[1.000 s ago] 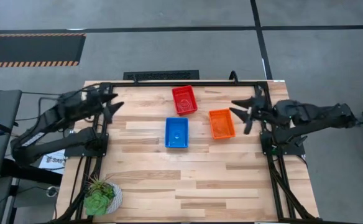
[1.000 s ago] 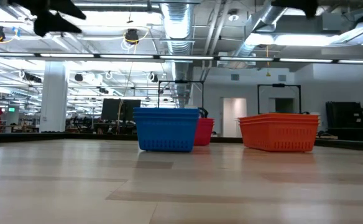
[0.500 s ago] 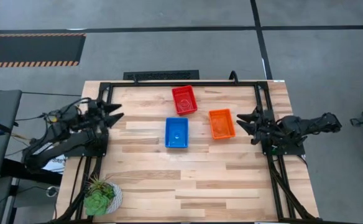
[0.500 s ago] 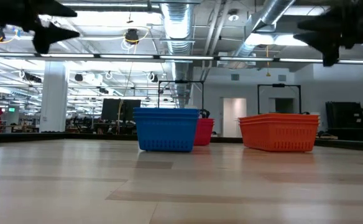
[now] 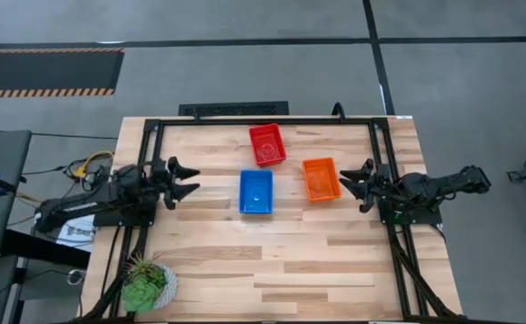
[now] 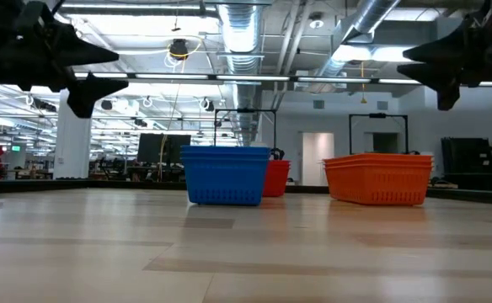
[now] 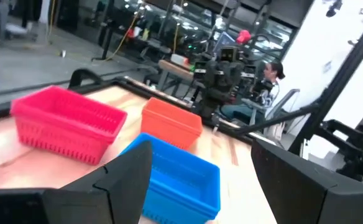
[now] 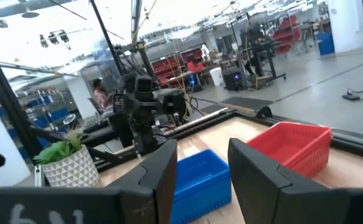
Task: Stack baskets by color
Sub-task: Return to Home Position
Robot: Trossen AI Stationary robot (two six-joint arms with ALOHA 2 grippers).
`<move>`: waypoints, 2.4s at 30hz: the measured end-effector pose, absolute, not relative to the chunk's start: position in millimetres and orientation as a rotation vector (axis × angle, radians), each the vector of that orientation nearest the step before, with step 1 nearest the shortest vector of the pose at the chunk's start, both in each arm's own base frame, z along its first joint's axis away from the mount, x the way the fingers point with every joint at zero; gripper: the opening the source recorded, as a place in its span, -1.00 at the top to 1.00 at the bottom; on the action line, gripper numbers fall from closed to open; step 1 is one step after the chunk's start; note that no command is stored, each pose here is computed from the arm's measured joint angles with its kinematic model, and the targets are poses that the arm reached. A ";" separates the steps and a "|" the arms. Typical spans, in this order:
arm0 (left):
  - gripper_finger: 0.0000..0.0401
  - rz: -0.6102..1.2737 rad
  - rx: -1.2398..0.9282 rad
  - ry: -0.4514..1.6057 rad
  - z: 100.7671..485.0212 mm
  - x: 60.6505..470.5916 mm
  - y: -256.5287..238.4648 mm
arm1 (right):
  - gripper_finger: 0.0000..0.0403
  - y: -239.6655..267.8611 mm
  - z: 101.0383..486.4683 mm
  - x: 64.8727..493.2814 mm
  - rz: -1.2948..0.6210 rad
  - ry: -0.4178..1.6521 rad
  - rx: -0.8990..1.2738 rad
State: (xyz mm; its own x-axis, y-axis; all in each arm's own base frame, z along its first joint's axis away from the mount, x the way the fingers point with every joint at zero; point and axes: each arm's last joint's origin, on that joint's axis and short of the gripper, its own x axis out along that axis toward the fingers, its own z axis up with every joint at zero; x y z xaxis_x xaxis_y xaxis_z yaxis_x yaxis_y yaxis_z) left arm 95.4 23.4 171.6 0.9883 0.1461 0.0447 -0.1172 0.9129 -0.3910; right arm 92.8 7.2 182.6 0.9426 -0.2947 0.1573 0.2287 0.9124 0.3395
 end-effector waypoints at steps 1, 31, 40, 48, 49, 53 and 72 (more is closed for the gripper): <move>-0.31 0.131 -0.384 -0.077 172.5 96.2 21.4 | 0.19 7.2 182.2 93.0 -0.272 -0.205 0.322; -0.31 0.051 -0.252 0.002 167.4 98.8 3.4 | 0.17 -2.1 160.2 103.8 -0.446 0.054 0.066; -0.31 0.059 -0.298 -0.001 167.5 98.8 3.6 | 0.17 -7.1 157.1 106.6 -0.501 0.076 0.099; -0.31 0.066 -0.352 -0.005 167.7 98.8 3.8 | 0.17 -10.1 184.7 101.2 -0.531 -0.116 0.175; -0.31 0.072 -0.359 -0.007 167.8 98.7 4.0 | 0.18 -10.0 188.9 98.9 -0.527 -0.146 0.183; -0.31 0.051 -0.362 -0.002 167.6 98.8 3.4 | 0.18 -8.4 193.6 91.5 -0.488 -0.205 0.190; -0.31 -0.166 -0.317 0.006 170.4 98.3 -2.8 | 0.18 -8.3 169.4 95.3 -0.569 -0.053 0.076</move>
